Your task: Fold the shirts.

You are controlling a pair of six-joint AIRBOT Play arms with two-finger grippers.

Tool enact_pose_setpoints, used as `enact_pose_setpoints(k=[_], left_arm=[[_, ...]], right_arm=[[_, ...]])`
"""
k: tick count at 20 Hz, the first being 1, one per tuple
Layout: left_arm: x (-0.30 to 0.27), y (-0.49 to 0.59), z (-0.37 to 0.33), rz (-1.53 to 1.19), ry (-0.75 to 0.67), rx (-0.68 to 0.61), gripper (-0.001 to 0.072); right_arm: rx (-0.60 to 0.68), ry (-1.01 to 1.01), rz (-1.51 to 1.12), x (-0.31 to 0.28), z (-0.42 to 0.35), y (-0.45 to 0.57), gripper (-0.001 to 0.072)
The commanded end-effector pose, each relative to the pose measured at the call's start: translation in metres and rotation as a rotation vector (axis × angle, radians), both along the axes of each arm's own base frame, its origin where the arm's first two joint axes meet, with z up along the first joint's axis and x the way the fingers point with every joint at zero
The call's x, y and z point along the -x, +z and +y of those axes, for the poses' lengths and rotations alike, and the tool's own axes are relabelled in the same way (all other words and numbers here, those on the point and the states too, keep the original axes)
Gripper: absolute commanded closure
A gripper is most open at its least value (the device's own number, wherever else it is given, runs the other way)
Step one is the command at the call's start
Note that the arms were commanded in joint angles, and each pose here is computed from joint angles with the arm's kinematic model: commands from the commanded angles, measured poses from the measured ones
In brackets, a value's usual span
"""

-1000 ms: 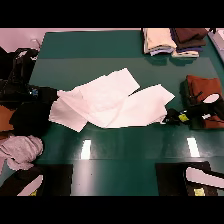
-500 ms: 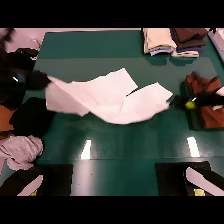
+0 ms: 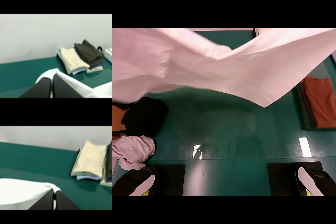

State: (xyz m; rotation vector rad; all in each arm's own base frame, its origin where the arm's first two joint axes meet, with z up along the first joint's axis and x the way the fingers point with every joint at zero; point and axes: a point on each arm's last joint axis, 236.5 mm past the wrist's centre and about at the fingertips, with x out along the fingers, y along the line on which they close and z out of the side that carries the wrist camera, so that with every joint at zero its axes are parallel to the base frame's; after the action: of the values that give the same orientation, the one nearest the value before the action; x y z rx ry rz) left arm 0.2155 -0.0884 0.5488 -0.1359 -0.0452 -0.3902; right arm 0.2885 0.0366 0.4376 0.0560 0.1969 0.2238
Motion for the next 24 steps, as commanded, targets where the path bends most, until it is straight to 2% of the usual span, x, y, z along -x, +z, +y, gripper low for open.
enact_pose_setpoints(k=[1,4,7,13,18,21,24], left_arm=[[0.034,0.045,0.006,-0.158,0.001,0.038,0.0688],[0.015,0.032,0.008,-0.119,0.023,0.019,0.0687],[-0.055,-0.044,0.018,0.099,0.116,-0.054,0.0687],[-0.200,-0.287,0.000,0.683,0.144,-0.129,0.0687],[-0.278,-0.441,-0.026,0.950,0.117,-0.114,0.0687],[-0.303,-0.495,-0.019,1.030,0.138,-0.082,0.0687],[-0.310,-0.498,0.001,1.045,0.128,0.000,0.0687]], right_arm=[[0.062,-0.088,-0.120,0.042,-0.009,0.057,0.0695],[0.073,-0.071,-0.066,0.036,-0.008,0.056,0.0696],[0.047,-0.061,0.060,0.002,-0.016,0.029,0.0696],[-0.039,-0.040,0.580,-0.111,-0.042,-0.158,0.0696],[-0.061,-0.037,1.023,-0.158,-0.062,-0.349,0.0696],[-0.089,-0.032,1.086,-0.186,-0.065,-0.404,0.0696],[-0.105,-0.020,1.059,-0.209,-0.066,-0.404,0.0696]])
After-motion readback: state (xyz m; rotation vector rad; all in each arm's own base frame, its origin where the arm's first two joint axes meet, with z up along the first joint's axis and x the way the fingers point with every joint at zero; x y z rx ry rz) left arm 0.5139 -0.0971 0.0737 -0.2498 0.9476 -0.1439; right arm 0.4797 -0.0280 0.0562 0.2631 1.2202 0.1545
